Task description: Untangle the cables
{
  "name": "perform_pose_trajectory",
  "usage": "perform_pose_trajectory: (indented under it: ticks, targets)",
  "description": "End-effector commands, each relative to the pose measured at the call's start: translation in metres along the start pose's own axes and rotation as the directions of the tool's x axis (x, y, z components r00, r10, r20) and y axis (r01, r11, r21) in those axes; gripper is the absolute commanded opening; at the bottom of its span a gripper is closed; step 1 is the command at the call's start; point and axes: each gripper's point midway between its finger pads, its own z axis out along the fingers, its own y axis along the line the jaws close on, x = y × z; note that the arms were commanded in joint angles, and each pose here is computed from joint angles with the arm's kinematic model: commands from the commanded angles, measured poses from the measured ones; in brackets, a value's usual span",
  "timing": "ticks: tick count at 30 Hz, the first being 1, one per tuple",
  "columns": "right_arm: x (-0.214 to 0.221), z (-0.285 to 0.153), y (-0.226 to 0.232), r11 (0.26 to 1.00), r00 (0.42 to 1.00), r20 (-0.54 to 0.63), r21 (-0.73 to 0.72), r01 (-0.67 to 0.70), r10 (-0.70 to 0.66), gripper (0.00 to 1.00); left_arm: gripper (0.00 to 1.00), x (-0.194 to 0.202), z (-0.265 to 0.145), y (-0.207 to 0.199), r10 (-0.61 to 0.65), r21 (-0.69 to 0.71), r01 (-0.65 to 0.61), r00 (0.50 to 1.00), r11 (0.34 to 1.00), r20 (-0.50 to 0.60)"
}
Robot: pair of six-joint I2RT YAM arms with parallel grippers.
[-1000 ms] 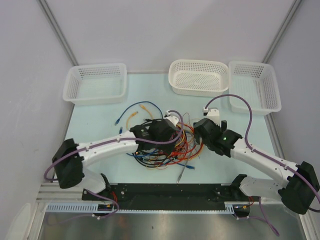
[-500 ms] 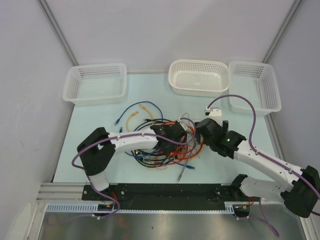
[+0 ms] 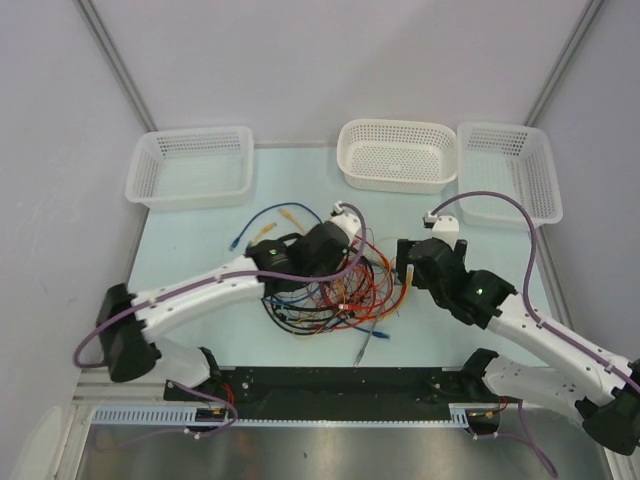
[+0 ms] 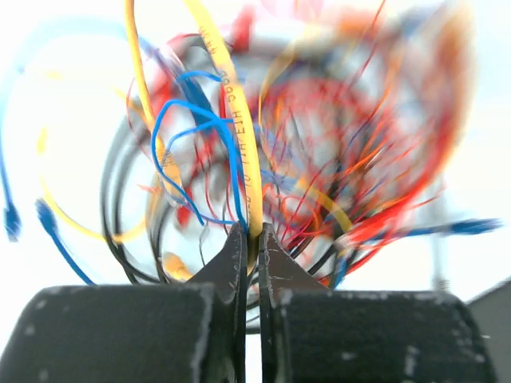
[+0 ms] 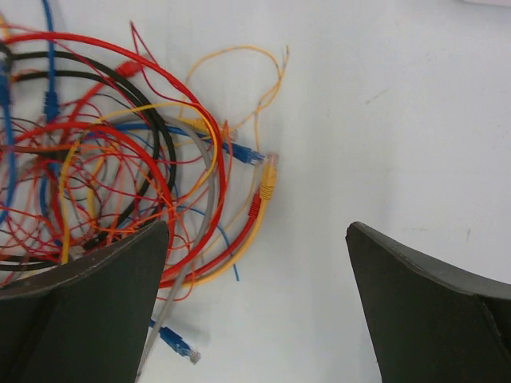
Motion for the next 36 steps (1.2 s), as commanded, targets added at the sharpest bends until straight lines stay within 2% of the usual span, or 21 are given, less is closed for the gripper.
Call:
perform_pose_trajectory:
  ticks: [1, 3, 5, 9, 11, 12, 13, 15, 16, 18, 20, 21, 23, 24, 28, 36]
  targets:
    - [-0.04, -0.02, 0.015, 0.992, 0.988, 0.126, -0.102, -0.074, 0.086, 1.0, 0.01, -0.088, -0.085, 0.016, -0.079, 0.09, 0.053, 0.946, 0.995, 0.314]
    - [-0.048, -0.026, 0.019, 0.987, 0.984, 0.152, -0.143, -0.07, 0.092, 1.0, 0.05, -0.103, -0.103, 0.011, -0.093, 0.157, 0.037, 0.924, 0.987, 0.37]
    - [-0.058, -0.031, 0.026, 0.98, 0.977, 0.184, -0.186, -0.069, 0.104, 1.0, 0.08, -0.111, -0.124, -0.005, -0.079, 0.276, -0.043, 0.907, 0.96, 0.414]
    - [-0.081, -0.052, 0.038, 0.949, 0.955, 0.256, -0.308, -0.068, 0.151, 1.0, 0.08, -0.128, -0.148, -0.007, -0.169, 0.395, -0.039, 0.863, 0.918, 0.477]
    - [-0.097, -0.067, 0.04, 0.922, 0.928, 0.293, -0.37, -0.112, 0.23, 1.0, 0.07, -0.125, -0.15, -0.009, -0.23, 0.471, -0.018, 0.856, 0.882, 0.462]
    - [-0.1, -0.072, 0.042, 0.905, 0.922, 0.288, -0.407, -0.125, 0.257, 1.0, 0.07, -0.131, -0.162, -0.003, -0.274, 0.511, -0.022, 0.824, 0.859, 0.496]
    - [-0.109, -0.075, 0.038, 0.893, 0.906, 0.301, -0.423, -0.153, 0.298, 1.0, 0.06, -0.122, -0.154, -0.005, -0.304, 0.542, 0.003, 0.83, 0.841, 0.467]
    - [-0.114, -0.083, 0.048, 0.83, 0.897, 0.243, -0.521, -0.2, 0.369, 1.0, 0.05, -0.123, -0.165, 0.0, -0.347, 0.575, -0.009, 0.79, 0.818, 0.506]
    - [-0.125, -0.08, 0.04, 0.815, 0.876, 0.246, -0.53, -0.237, 0.415, 1.0, 0.04, -0.112, -0.156, -0.002, -0.361, 0.588, 0.011, 0.799, 0.809, 0.481]
    - [-0.126, -0.081, 0.054, 0.728, 0.875, 0.13, -0.619, -0.296, 0.466, 1.0, 0.02, -0.109, -0.155, -0.001, -0.378, 0.6, 0.01, 0.786, 0.8, 0.49]
    - [-0.139, -0.079, 0.051, 0.675, 0.851, 0.094, -0.657, -0.337, 0.517, 1.0, 0.01, -0.101, -0.154, -0.004, -0.382, 0.614, 0.005, 0.787, 0.789, 0.484]
    - [-0.138, -0.081, 0.063, 0.621, 0.86, 0.03, -0.704, -0.344, 0.51, 1.0, 0.01, -0.101, -0.154, -0.005, -0.384, 0.617, 0.002, 0.784, 0.787, 0.487]
    - [-0.154, -0.091, 0.075, 0.564, 0.85, 0.039, -0.764, -0.313, 0.525, 1.0, 0.0, -0.098, -0.155, -0.008, -0.384, 0.629, -0.008, 0.786, 0.777, 0.484]
    - [-0.165, -0.098, 0.085, 0.505, 0.842, 0.027, -0.81, -0.297, 0.539, 0.99, 0.0, -0.099, -0.156, -0.008, -0.385, 0.632, -0.015, 0.781, 0.775, 0.491]
    - [-0.176, -0.104, 0.112, 0.37, 0.838, -0.065, -0.876, -0.308, 0.542, 0.92, 0.0, -0.096, -0.154, -0.012, -0.394, 0.648, -0.015, 0.783, 0.762, 0.482]
    - [-0.169, -0.114, 0.153, 0.265, 0.852, -0.141, -0.914, -0.308, 0.505, 0.78, 0.0, -0.093, -0.15, -0.017, -0.396, 0.666, -0.021, 0.791, 0.745, 0.467]
